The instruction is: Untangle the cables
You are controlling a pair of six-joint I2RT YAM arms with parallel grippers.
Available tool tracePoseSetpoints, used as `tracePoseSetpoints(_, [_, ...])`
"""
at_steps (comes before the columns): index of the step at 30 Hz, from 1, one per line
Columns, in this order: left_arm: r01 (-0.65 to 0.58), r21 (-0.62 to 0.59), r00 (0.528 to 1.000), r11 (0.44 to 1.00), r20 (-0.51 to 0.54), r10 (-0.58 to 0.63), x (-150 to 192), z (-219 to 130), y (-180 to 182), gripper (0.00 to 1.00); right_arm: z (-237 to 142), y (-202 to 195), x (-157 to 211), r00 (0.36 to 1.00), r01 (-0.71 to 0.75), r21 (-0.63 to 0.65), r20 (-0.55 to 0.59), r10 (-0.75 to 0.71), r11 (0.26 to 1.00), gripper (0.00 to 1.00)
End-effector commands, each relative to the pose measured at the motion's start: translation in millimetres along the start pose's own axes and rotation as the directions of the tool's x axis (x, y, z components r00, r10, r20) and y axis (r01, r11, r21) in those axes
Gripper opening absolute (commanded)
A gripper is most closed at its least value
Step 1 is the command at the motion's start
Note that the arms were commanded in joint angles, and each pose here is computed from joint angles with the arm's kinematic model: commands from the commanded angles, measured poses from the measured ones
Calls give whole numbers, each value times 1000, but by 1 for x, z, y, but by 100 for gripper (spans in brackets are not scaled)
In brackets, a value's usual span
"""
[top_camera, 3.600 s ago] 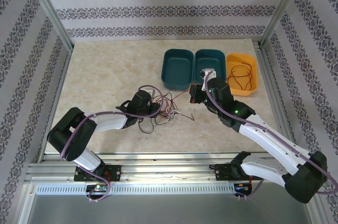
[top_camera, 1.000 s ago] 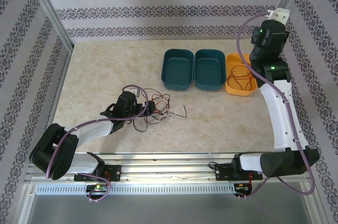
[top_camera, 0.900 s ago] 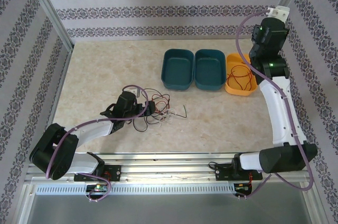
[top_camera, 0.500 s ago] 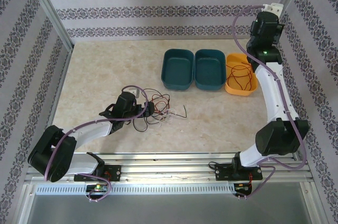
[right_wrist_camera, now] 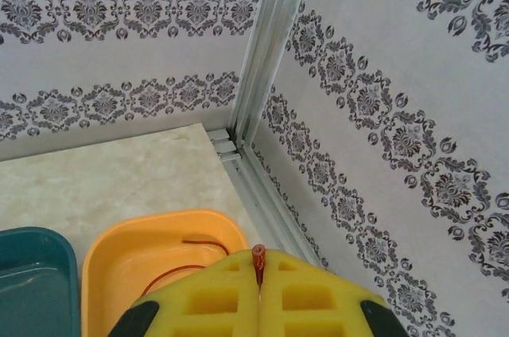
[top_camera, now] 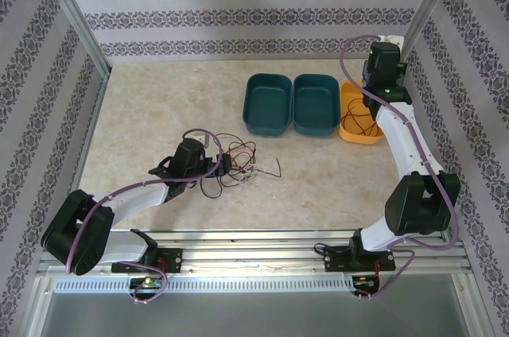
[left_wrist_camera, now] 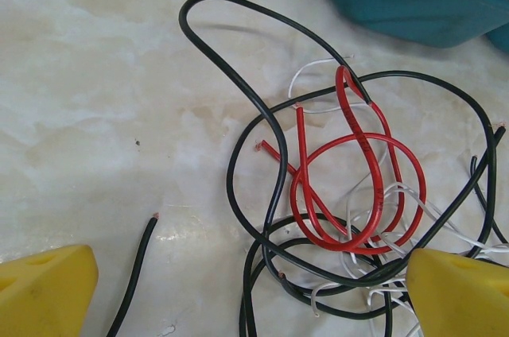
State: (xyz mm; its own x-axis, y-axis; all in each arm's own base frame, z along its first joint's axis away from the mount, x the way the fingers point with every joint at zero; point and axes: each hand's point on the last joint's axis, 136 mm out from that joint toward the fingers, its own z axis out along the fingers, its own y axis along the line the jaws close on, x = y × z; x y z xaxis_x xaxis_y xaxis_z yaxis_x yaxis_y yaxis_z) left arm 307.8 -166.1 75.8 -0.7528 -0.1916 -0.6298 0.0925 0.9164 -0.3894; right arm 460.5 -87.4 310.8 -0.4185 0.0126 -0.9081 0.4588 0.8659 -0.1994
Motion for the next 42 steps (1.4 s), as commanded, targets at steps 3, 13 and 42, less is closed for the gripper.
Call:
tracePoseSetpoints(3, [-8,-23,1000,1000,-2,7,-3,2,5,99,-7,0,12,996,-36,-29,-80,34,999,0])
tracePoseSetpoints(13, [-9,-26,1000,1000,-5,9,-1,1,7,99,17,24,81,966,-60,-70,-254,40,996,0])
tracePoseSetpoints(42, [-10,-35,1000,999,6,10,0,-3,10,99,63,24,207,791,-255,-44,-584,182,966,10])
